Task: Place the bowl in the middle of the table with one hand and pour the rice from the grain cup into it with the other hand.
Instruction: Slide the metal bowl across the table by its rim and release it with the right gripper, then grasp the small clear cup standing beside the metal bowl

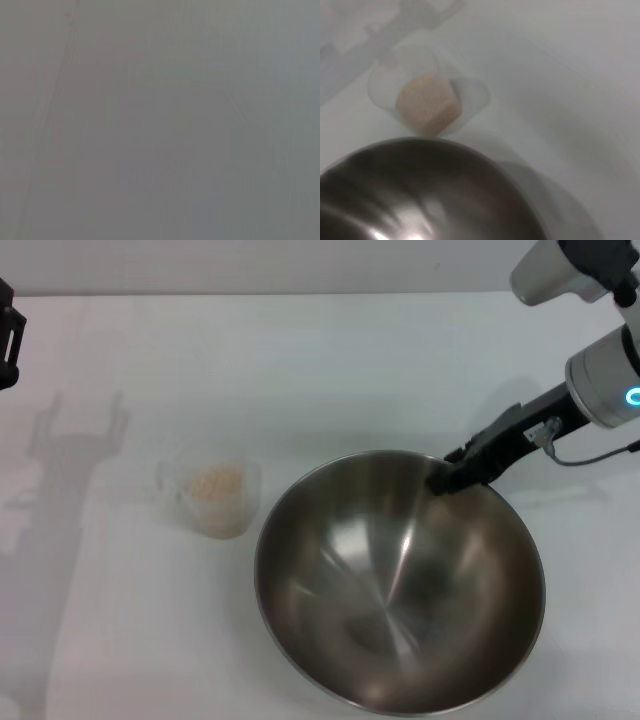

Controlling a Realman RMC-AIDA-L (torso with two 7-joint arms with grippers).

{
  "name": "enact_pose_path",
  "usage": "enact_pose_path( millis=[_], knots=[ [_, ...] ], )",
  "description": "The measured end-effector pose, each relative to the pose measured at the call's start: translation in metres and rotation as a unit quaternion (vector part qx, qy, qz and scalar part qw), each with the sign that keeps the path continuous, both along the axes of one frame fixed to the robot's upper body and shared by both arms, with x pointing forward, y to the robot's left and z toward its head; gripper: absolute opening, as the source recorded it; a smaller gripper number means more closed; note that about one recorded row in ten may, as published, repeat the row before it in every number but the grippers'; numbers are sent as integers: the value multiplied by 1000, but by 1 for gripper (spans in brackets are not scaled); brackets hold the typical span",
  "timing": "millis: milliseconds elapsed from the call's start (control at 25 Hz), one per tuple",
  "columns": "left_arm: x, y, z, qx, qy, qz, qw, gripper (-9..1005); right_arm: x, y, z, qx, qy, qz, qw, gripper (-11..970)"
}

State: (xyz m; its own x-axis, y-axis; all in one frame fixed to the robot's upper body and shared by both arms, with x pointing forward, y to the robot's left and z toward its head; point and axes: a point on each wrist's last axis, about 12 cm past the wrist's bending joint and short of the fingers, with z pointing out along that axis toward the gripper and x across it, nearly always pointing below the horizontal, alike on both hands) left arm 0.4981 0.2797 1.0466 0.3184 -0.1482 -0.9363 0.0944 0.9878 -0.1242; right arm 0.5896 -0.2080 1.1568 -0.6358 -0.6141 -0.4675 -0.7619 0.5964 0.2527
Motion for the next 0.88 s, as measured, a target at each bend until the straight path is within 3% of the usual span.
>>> enact_pose_path(
  millis=[240,560,880],
  knots=[
    [-4,4,-3,3,5,6,1000,743,6,0,19,34,-55,15,998,422],
    [-9,10,-7,9,14,14,1000,742,18,-3,39,95,-160,16,982,432],
    [-11,11,-12,16,31,10,999,742,32,-28,40,140,-322,-66,934,431]
  ],
)
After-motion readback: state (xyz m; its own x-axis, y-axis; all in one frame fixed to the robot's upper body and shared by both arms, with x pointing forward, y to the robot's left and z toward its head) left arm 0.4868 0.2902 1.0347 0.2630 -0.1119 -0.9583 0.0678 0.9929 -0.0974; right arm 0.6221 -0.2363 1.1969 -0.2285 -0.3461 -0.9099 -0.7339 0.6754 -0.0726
